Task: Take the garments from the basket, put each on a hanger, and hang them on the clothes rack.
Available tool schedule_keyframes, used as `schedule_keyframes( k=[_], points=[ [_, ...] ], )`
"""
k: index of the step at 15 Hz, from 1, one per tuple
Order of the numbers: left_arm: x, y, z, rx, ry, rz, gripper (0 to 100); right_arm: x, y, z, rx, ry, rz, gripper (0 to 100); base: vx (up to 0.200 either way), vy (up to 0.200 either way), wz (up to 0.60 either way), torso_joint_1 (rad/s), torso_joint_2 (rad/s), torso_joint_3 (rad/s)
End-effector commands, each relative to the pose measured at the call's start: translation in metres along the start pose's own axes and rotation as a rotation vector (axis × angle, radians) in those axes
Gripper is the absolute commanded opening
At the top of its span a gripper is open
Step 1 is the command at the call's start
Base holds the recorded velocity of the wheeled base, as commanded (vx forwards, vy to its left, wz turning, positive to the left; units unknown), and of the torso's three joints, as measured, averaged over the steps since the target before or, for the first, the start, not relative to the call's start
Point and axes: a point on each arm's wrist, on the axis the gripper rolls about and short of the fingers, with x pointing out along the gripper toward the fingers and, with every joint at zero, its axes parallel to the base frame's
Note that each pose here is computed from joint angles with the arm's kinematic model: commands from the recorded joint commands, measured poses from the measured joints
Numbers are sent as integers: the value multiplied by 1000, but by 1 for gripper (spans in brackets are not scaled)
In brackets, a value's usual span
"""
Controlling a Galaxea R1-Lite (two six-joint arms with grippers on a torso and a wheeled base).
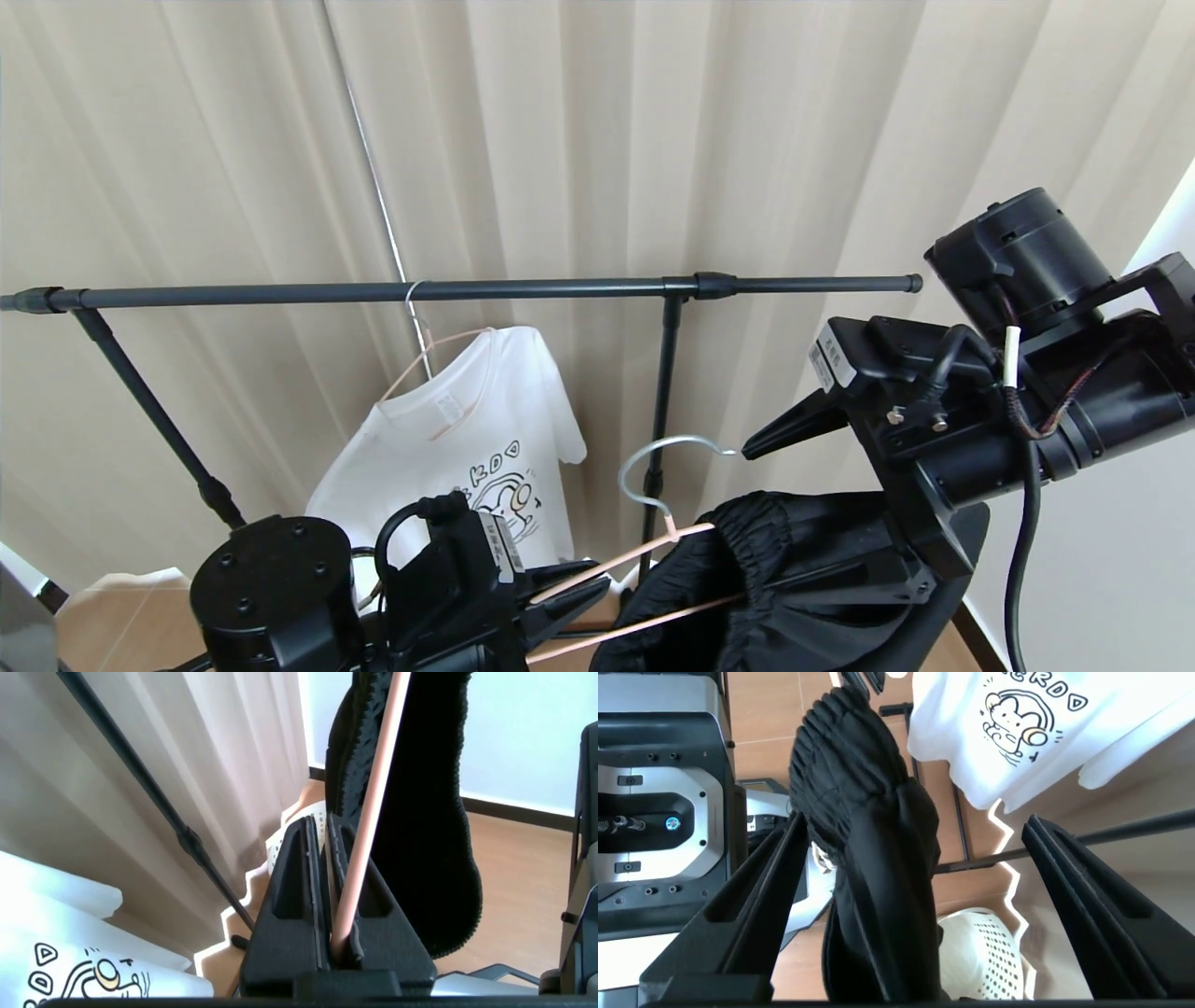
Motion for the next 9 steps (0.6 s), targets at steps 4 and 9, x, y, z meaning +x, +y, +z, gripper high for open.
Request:
schedule_keyframes(
  k=[4, 9],
  points=[
    [1, -4, 2, 5, -9, -16, 0, 9, -4, 2, 0, 9, 14, 100, 0, 0, 0, 0, 0, 0],
    [-2, -5, 5, 8, -20, -17, 0, 9, -6, 3, -7, 0, 6, 100, 0, 0, 0, 0, 0, 0]
  ],
)
